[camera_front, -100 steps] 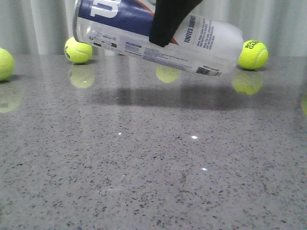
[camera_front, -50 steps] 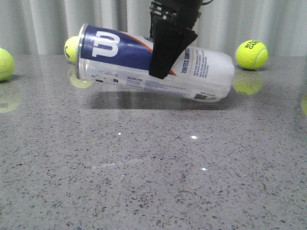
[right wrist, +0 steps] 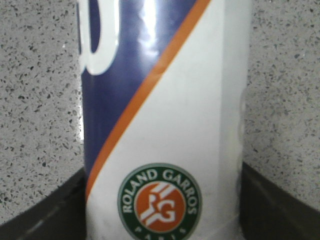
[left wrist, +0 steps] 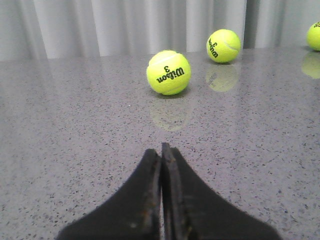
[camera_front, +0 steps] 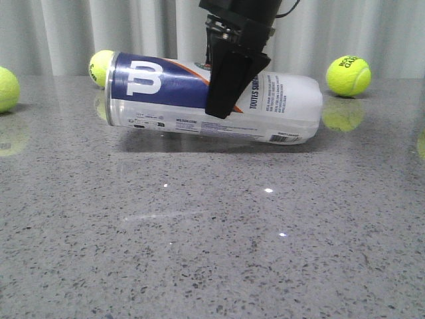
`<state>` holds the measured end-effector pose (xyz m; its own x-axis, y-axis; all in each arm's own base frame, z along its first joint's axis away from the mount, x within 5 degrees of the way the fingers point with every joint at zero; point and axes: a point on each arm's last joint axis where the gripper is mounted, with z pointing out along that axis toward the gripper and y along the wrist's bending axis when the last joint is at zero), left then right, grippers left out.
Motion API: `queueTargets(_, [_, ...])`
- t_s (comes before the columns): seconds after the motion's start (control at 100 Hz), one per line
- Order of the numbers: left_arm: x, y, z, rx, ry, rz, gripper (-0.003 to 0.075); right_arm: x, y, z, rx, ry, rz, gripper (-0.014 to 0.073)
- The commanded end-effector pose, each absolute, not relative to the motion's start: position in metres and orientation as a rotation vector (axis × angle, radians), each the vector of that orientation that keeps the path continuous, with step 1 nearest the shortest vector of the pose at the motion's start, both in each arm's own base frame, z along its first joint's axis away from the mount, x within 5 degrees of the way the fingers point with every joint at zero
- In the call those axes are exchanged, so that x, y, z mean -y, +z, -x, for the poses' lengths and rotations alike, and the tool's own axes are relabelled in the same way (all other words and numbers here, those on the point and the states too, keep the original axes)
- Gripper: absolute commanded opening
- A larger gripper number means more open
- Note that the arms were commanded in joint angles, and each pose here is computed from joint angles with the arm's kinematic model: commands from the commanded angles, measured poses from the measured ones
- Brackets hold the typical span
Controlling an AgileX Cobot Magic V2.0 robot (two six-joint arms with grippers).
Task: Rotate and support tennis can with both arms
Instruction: 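Carry the can toward the table center and lower it on its side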
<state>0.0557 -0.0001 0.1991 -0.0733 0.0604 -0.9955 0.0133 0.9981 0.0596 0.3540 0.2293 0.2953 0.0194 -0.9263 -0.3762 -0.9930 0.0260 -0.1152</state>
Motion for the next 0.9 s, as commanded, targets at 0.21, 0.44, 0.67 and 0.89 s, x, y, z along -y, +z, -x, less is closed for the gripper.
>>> queueTargets(0.21, [0.001, 0.192, -0.055, -1.578, 0.029, -0.063, -0.0021, -0.224, 0.325, -0.338, -1.942, 0.333, 1.972, 0.0668])
queueTargets(0.44, [0.001, 0.192, -0.055, -1.578, 0.029, -0.063, -0.0021, -0.224, 0.326, -0.337, -1.94, 0.334, 1.971, 0.0668])
queueTargets(0.67, [0.001, 0.192, -0.055, -1.578, 0.029, -0.063, -0.0021, -0.217, 0.344, -0.331, -1.906, 0.27, 1.957, 0.0668])
queueTargets(0.89, [0.001, 0.192, -0.055, -1.578, 0.029, -0.063, -0.0021, -0.204, 0.371, -0.319, -1.938, 0.179, 1.868, 0.0527])
